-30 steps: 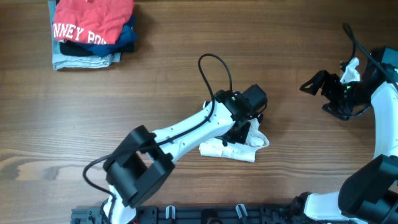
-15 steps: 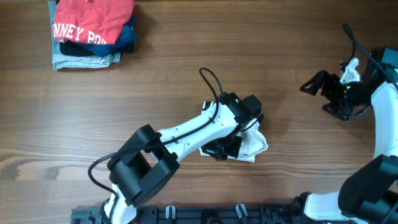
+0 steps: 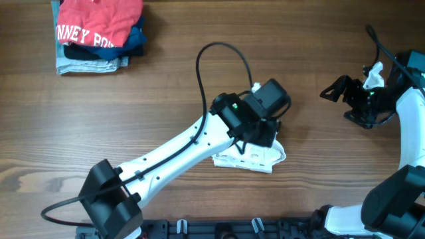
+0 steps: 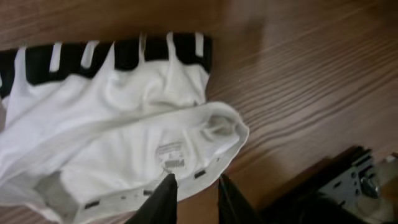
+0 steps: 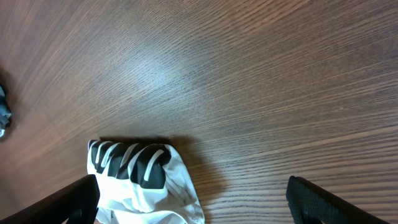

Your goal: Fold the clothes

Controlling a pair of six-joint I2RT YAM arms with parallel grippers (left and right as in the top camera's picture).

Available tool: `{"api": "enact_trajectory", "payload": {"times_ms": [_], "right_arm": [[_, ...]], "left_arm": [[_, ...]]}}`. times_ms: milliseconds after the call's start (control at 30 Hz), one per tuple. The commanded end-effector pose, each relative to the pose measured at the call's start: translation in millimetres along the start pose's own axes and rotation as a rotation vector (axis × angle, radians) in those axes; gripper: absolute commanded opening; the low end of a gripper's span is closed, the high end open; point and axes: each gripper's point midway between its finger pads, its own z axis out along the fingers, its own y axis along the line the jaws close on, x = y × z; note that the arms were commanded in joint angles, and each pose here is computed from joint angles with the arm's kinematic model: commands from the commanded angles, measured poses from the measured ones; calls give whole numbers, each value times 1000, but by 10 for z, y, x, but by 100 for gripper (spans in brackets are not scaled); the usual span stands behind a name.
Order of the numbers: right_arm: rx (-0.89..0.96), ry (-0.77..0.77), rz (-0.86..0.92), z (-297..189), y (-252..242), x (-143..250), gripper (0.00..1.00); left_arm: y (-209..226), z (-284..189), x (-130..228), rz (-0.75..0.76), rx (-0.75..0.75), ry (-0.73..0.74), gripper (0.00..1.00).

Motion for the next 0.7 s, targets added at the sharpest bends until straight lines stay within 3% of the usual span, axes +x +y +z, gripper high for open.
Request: {"api": "enact_trajectory", "payload": {"times_ms": [0, 300, 467, 667], "right_arm": [[-23, 2, -22, 2, 49, -26, 97], [-23, 6, -21, 2, 47, -14, 97], [-24, 4, -20, 2, 49, -19, 97], [-23, 5, -20, 2, 47, -17, 97]], "left_arm": [[196, 384, -139, -7, -111, -28, 17], [464, 974, -45, -35, -185, 71, 8], [372, 887, 486, -55, -134, 305, 4], [379, 579, 757, -38, -181, 385, 4]]}}
